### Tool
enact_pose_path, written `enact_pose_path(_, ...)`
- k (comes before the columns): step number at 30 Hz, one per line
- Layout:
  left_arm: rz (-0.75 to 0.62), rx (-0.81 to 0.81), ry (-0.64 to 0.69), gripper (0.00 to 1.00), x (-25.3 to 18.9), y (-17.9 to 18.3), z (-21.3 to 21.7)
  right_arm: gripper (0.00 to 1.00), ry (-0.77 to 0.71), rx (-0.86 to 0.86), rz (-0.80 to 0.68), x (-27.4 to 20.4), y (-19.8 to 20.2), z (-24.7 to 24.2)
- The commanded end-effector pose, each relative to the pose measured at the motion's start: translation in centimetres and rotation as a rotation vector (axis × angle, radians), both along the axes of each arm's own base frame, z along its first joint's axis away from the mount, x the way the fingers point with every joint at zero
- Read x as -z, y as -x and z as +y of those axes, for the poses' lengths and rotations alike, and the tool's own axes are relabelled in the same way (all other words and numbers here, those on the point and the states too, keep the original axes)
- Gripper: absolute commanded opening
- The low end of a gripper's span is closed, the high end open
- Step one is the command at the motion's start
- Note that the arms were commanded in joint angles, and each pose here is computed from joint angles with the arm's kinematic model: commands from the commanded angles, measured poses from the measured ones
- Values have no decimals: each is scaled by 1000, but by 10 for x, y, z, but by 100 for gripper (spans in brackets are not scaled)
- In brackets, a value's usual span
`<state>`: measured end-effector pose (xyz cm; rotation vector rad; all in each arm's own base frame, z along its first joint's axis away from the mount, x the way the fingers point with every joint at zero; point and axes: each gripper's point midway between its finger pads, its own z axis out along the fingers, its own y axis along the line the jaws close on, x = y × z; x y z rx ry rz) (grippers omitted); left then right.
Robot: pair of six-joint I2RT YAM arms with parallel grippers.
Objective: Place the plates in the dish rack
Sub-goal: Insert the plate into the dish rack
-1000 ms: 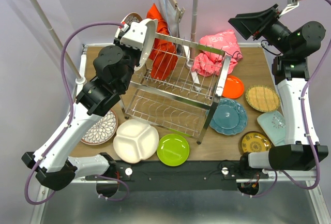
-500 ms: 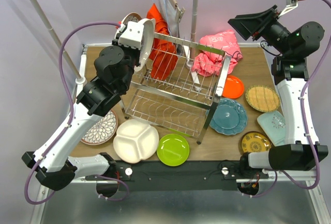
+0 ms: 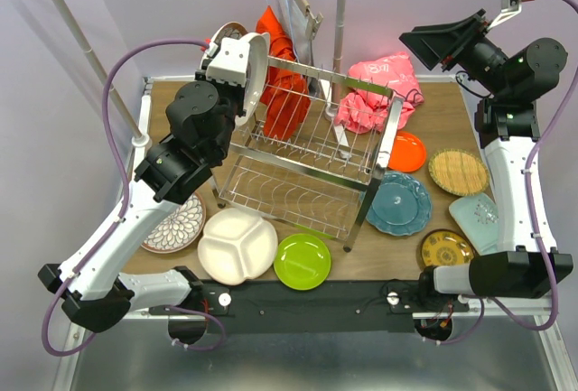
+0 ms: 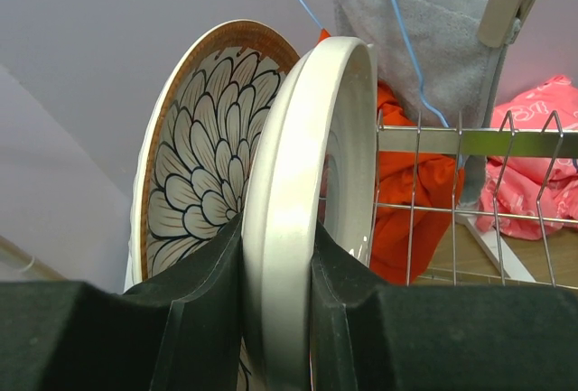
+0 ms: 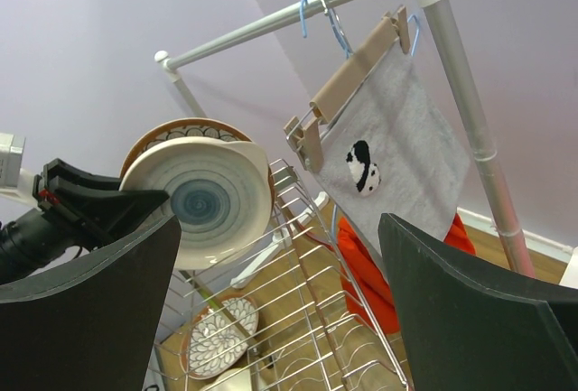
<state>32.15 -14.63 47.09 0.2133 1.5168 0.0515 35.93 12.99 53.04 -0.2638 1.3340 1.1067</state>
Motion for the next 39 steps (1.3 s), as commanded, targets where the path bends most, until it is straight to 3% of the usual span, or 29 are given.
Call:
enact_pose_path(1, -61, -54, 85, 0, -20, 5, 13, 100, -9, 18, -9, -6, 6, -4)
enact_pose_path(39, -45, -45, 98, 42, -22, 0, 4, 100, -15, 24, -8, -7, 7, -6)
